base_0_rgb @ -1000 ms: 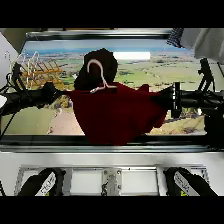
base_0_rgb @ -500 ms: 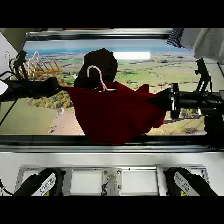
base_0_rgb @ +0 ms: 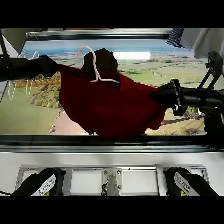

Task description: Fold the clothes and pants, and hang the long-sleeved shirts on hangers.

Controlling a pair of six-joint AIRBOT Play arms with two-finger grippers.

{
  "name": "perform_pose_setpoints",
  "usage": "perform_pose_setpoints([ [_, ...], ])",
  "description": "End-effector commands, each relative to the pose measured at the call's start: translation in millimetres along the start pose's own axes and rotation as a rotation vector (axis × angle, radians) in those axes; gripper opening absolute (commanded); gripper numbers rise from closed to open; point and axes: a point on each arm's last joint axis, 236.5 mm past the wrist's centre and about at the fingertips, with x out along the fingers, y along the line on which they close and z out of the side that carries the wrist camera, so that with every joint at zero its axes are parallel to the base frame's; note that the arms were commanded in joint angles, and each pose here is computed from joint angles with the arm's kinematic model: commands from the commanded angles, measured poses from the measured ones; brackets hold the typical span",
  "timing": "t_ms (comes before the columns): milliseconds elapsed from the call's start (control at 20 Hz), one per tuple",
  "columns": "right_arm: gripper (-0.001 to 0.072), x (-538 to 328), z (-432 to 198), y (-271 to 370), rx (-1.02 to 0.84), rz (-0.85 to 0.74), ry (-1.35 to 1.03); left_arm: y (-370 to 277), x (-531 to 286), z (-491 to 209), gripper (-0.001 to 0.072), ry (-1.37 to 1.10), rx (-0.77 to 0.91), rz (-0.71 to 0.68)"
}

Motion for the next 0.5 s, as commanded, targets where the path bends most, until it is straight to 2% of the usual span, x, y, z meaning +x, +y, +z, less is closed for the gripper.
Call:
perform_pose_setpoints([
  [0,0.0021,0.2,13.4,3.9,0.020,0.017,-0.057,-22.4,-30.5,26.0,0.0653,-0.075,0.048,-0.034],
  [200,0.0021,-1.4,29.6,6.4,0.020,0.029,-0.126,-33.2,-52.0,33.4,0.0653,-0.092,0.079,-0.042],
  [350,0.0021,-1.4,29.5,6.3,0.021,0.029,-0.126,-31.6,-44.2,7.7,0.0653,0.028,0.074,-0.050],
  [450,0.0021,-1.4,30.1,3.7,0.022,0.018,-0.128,-48.1,-34.2,-9.7,0.0653,0.123,0.057,-0.144],
])
